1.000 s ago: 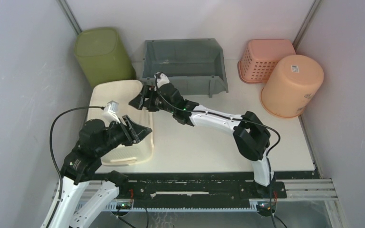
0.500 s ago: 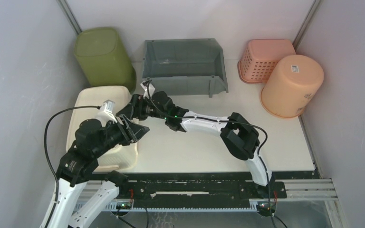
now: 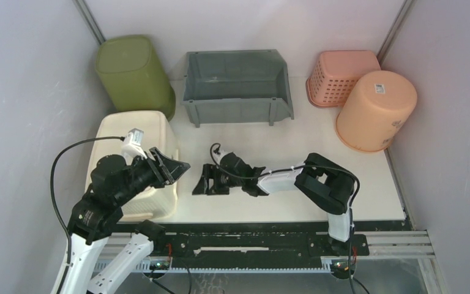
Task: Turn the large container upside down
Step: Move the container to the corner of the board.
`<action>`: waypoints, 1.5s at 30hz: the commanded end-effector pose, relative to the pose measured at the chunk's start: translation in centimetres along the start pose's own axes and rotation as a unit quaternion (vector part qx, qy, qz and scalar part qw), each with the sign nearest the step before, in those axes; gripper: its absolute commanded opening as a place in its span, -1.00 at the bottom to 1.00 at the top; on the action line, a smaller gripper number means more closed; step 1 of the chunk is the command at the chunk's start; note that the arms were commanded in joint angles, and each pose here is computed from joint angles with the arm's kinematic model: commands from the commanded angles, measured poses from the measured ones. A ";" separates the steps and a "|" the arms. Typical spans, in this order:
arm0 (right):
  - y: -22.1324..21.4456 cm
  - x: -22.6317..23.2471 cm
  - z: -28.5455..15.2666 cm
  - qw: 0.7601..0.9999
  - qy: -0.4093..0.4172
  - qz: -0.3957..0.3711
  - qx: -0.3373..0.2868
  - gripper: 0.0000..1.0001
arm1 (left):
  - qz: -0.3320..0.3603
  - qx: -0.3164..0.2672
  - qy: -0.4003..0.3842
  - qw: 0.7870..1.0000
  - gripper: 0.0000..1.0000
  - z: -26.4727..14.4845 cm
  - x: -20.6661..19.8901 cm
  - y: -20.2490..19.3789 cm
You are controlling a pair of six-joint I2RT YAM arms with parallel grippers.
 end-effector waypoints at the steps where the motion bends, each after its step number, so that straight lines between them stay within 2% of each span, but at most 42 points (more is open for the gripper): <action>1: 0.7 3.8 0.2 0.998 0.061 -0.007 -0.034 0.66 | 0.018 -0.021 -0.027 0.999 0.10 -0.8 -1.4 0.9; 8: 3.8 6.5 1.8 0.992 0.103 -0.012 -0.065 0.56 | 0.030 -0.020 -0.029 0.999 0.10 -1.3 -1.3 0.8; 14: 6.7 8.8 5.0 0.984 0.157 -0.002 -0.080 0.20 | 0.032 -0.022 -0.031 0.999 0.10 -1.5 -1.5 0.9; 21: 7.6 10.1 9.3 0.975 0.212 0.017 -0.062 0.14 | 0.024 -0.013 -0.033 0.999 0.09 -1.3 -1.2 0.4; 24: 7.5 9.7 9.6 0.974 0.217 0.027 -0.062 0.14 | 0.023 -0.011 -0.032 0.999 0.09 -1.2 -0.8 0.1; 33: 8.7 4.4 4.2 0.983 0.164 0.017 -0.086 0.23 | 0.030 0.011 -0.033 0.999 0.09 -0.9 0.1 -1.0; 37: 10.7 3.6 1.1 0.988 0.126 -0.042 -0.080 0.29 | 0.046 0.002 -0.026 0.999 0.09 -1.1 0.7 -1.0; 41: 13.5 1.8 -2.2 0.988 0.045 -0.124 -0.074 0.34 | 0.049 -0.002 -0.020 0.999 0.09 -0.9 1.1 -0.9; 45: 18.8 -0.9 -7.1 0.980 -0.050 -0.162 -0.109 0.38 | 0.050 -0.004 -0.006 0.999 0.09 -0.4 1.6 -0.8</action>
Point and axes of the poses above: each gripper's point midway between its finger pads, its own z axis out along the fingers, its own x axis along the line the jaws close on, y = z × x, the point moved 3 cm from there along -z, back along the fingers, and after that the axes turned 15 degrees about -z, right-handed, at the moved point
